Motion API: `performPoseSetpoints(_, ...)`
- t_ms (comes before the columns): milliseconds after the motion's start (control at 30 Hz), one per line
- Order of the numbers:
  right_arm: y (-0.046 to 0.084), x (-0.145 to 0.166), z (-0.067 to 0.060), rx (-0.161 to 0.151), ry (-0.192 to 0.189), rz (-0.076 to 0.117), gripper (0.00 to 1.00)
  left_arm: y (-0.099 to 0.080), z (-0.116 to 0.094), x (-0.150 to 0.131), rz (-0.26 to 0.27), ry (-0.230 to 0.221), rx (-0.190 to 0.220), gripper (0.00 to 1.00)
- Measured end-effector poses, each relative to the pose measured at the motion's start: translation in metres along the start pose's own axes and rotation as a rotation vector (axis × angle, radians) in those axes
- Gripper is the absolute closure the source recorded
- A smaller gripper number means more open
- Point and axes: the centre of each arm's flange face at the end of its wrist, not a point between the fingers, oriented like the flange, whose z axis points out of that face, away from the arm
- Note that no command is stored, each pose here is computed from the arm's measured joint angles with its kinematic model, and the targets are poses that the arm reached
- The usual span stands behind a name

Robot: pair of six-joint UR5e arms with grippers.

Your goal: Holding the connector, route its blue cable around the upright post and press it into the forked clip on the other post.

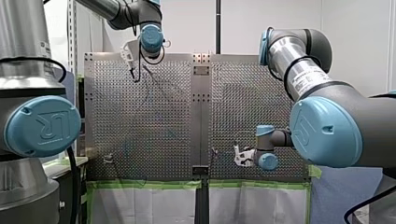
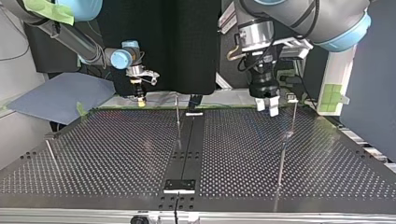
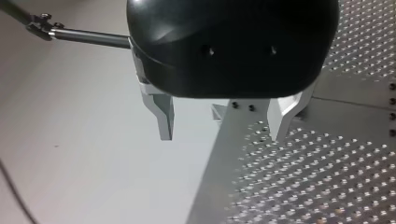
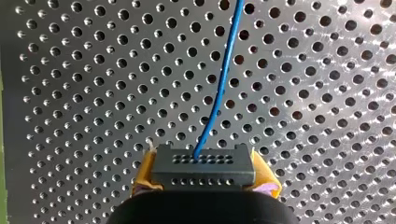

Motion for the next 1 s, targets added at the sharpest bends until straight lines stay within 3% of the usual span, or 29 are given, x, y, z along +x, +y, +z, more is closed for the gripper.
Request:
performPoseSetpoints(200, 0.0, 0.0, 0.0, 0.0, -0.001, 0.0, 1.0, 0.0, 0.016, 0.024, 0.013, 0.044, 0.021, 0.0)
performPoseSetpoints(333, 0.0, 0.0, 0.0, 0.001, -0.001, 0.0, 1.0, 0.004, 0.027, 0.039, 0.016, 0.065, 0.011, 0.0)
performPoseSetpoints(733, 0.0, 0.0, 0.0, 0.0, -0.001, 0.0, 1.0, 0.025, 0.044, 0.036, 0.037, 0.037, -0.089, 0.0)
performPoseSetpoints(1000, -0.001, 0.0, 0.0, 0.002, -0.001, 0.0, 1.0, 0.032, 0.055, 0.034, 0.018, 0.025, -0.095, 0.0)
